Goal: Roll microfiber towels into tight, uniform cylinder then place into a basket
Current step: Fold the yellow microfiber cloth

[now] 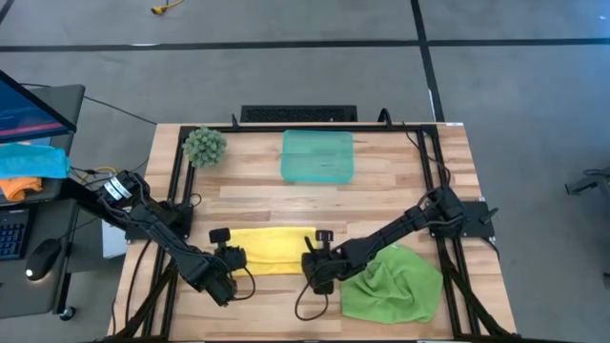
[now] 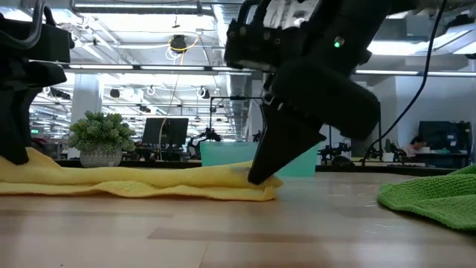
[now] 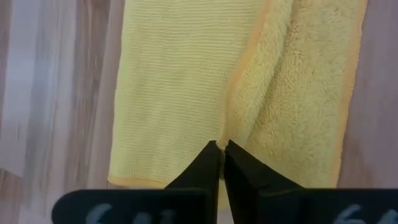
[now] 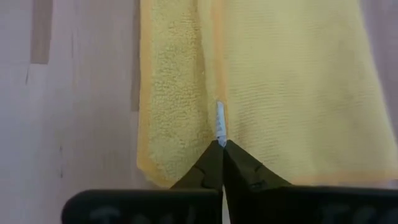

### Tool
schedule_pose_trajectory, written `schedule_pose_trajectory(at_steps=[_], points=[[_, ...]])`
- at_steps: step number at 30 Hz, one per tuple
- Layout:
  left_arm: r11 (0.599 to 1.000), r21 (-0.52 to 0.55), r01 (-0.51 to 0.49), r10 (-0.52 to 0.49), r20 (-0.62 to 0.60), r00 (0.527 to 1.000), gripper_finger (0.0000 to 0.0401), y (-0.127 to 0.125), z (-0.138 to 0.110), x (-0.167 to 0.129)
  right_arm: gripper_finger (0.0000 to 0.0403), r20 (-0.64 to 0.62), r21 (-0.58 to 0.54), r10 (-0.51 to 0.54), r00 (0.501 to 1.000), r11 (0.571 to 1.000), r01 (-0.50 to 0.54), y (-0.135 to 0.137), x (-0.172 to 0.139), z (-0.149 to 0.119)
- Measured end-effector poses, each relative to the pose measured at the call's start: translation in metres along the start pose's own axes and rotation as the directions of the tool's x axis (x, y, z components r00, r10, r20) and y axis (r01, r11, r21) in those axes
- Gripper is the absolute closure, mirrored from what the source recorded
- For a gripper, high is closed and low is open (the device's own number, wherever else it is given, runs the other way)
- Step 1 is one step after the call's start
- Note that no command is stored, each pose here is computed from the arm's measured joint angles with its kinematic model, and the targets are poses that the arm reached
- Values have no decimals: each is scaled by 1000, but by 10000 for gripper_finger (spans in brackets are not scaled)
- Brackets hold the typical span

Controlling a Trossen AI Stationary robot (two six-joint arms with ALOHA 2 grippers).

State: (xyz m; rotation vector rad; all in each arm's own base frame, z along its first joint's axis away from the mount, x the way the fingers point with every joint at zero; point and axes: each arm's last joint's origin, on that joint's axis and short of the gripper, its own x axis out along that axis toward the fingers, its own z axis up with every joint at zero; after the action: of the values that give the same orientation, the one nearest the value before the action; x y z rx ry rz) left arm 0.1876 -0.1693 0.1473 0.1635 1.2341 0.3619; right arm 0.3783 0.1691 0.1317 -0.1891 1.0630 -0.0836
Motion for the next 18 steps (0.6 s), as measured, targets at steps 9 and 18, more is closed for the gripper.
schedule_pose_trajectory(at_steps=[9, 18], points=[[998, 6, -60, 60, -27, 998, 399, 5, 1, -8, 393, 32, -20, -27, 999, 999, 28, 6, -8, 0], [1000, 2, -30, 30, -8, 1000, 400, -2, 4, -22, 399, 60, -68, -26, 998, 997, 31, 15, -17, 7]])
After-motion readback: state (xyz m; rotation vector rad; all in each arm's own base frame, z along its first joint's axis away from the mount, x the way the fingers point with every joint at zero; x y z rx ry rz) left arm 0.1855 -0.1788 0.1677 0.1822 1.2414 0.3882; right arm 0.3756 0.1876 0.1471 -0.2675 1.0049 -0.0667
